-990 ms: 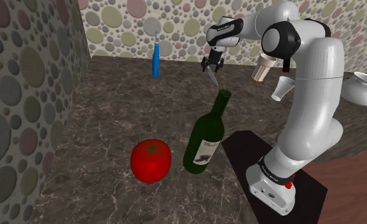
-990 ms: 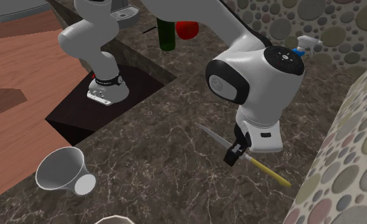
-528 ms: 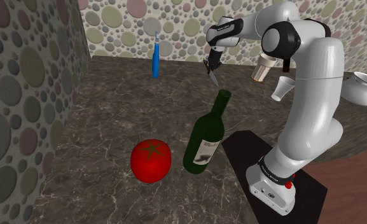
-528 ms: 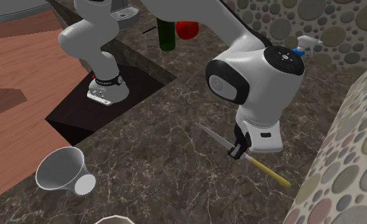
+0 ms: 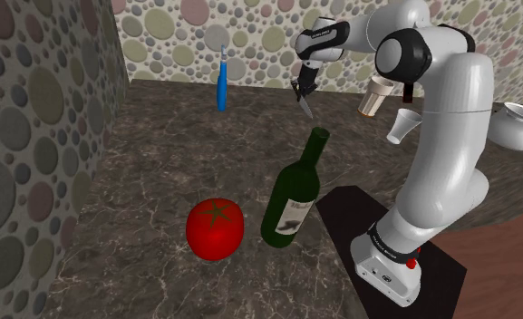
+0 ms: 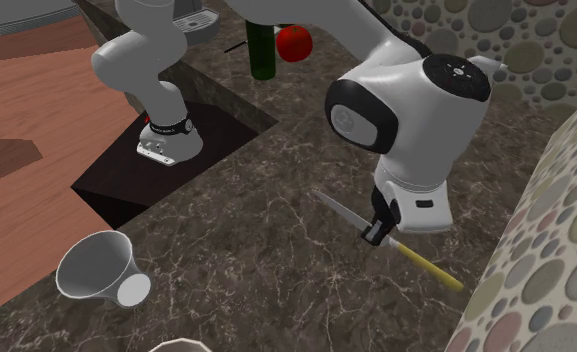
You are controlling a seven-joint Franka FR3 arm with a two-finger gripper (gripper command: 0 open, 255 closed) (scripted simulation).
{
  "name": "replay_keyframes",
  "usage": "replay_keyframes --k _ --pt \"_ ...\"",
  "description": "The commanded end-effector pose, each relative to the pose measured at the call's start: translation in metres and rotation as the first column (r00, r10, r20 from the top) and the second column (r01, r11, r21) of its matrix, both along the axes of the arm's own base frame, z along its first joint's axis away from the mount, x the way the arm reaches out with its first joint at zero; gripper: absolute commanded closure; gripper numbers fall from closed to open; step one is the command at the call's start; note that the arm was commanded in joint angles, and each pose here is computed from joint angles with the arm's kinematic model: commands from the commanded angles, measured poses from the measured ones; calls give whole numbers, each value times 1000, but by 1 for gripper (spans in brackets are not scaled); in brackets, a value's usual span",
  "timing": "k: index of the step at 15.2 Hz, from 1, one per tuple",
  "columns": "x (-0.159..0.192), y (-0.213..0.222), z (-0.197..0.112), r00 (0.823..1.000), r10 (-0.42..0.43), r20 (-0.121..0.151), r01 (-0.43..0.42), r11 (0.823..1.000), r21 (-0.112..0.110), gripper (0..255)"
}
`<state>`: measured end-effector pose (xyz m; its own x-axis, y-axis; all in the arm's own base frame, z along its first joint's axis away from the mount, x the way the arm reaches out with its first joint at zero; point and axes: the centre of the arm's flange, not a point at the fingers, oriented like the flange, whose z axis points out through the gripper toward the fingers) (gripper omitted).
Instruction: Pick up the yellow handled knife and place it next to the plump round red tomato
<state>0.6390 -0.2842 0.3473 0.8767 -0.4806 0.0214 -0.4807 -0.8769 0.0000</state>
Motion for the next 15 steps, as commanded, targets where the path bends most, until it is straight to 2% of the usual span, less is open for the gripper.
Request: replay_keyframes --k 1,15 --pt "-1 1 11 1000 0 0 0 1000 0 255" --pt "-1 1 85 1000 0 0 0 1000 0 255"
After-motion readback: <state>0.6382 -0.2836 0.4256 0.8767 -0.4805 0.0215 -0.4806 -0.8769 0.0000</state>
